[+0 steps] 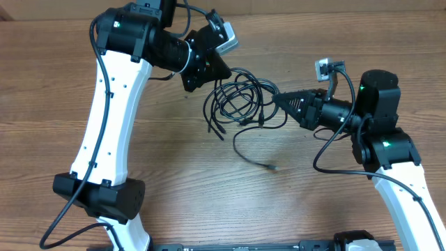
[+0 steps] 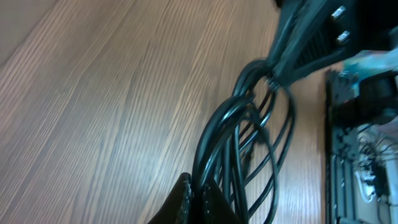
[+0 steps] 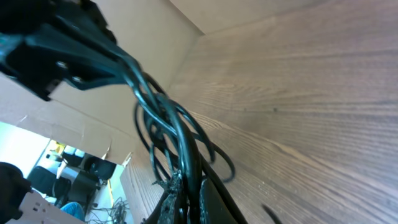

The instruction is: Untangle cables

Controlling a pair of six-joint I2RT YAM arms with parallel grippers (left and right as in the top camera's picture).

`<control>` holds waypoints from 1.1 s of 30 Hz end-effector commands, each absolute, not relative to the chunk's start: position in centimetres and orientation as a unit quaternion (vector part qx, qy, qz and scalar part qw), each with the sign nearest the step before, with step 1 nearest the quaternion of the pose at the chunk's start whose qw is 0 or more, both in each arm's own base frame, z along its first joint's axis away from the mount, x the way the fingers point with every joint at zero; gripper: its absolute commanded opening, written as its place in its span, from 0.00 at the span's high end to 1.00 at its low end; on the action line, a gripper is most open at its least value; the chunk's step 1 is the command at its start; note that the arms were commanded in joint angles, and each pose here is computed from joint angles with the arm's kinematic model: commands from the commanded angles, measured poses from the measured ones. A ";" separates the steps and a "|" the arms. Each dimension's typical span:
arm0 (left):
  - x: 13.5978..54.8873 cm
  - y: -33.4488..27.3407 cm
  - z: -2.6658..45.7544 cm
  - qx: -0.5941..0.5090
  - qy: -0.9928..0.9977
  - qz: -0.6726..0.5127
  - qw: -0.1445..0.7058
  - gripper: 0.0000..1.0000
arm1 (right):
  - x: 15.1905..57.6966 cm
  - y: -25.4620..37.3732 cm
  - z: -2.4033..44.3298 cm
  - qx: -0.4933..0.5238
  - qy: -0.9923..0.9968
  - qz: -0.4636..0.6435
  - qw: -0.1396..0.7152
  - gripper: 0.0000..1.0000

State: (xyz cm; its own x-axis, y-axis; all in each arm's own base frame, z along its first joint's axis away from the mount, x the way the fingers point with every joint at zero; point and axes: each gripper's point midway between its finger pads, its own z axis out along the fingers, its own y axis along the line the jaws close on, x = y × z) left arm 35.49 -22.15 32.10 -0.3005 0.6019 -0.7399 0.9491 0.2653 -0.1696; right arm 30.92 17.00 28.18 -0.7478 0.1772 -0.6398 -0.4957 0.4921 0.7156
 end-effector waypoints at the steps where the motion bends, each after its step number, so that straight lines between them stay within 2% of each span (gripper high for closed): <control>1: 34.5 -22.8 35.2 0.508 0.714 -0.368 0.310 0.95 | 31.1 16.8 28.1 -0.090 0.799 0.486 0.341 0.96; 6: 34.5 -22.9 35.8 0.501 0.706 -0.388 0.317 0.96 | 31.1 16.8 28.0 -0.091 0.800 0.486 0.341 0.96; 15: 37.6 -20.1 36.4 0.375 0.776 -0.403 0.309 0.95 | 31.1 16.8 28.1 -0.092 0.799 0.486 0.343 0.96; 21: 39.4 -17.6 34.1 0.290 0.851 -0.336 0.280 0.96 | 31.2 16.8 28.2 -0.094 0.797 0.486 0.346 0.96; 30: 39.1 -17.7 34.0 0.288 0.852 -0.341 0.274 0.96 | 31.4 16.8 28.5 -0.098 0.793 0.486 0.353 0.96; 33: 38.1 -18.7 34.9 0.343 0.814 -0.369 0.288 0.96 | 31.4 16.8 28.5 -0.098 0.793 0.486 0.353 0.96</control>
State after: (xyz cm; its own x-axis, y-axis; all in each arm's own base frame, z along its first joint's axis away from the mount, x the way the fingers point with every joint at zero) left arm 39.42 -18.03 32.77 -0.6844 0.3306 -0.6498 0.6883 0.5868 -0.4265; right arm 31.16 16.86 28.14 -0.7423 0.1834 -0.6445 -0.4918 0.5041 0.7099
